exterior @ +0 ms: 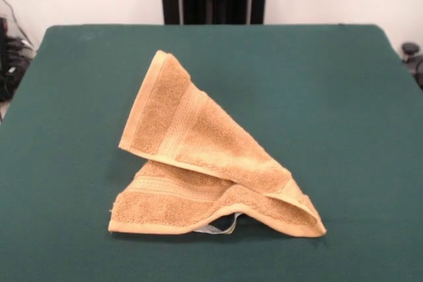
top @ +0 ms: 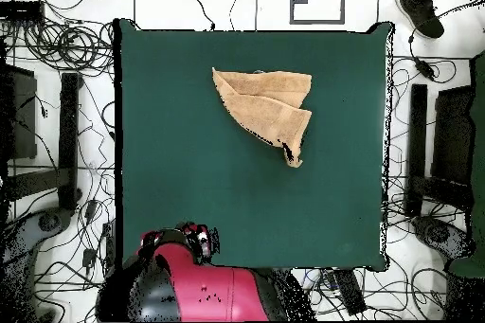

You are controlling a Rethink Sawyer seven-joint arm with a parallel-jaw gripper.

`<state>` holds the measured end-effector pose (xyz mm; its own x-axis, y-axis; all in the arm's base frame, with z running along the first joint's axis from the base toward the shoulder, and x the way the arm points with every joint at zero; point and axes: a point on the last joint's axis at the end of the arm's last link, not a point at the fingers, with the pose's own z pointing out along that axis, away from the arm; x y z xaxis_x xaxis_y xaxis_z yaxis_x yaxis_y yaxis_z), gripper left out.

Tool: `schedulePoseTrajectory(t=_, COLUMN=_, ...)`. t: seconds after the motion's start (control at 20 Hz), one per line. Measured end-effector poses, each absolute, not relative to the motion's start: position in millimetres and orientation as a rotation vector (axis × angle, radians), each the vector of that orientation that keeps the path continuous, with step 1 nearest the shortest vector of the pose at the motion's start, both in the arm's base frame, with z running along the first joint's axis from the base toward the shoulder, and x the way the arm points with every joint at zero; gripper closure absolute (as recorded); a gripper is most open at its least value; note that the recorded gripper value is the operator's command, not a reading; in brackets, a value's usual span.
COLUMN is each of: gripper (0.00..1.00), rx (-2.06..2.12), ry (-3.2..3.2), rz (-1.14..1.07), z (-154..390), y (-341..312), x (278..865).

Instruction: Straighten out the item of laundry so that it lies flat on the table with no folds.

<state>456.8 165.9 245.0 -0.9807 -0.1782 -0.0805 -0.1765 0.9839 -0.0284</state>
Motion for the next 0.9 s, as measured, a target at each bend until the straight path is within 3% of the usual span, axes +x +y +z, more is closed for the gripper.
schedulePoseTrajectory(t=0.9, gripper=1.0, rx=-0.347, ry=3.029, rz=-0.03, z=253.6, y=192.8, x=419.5)
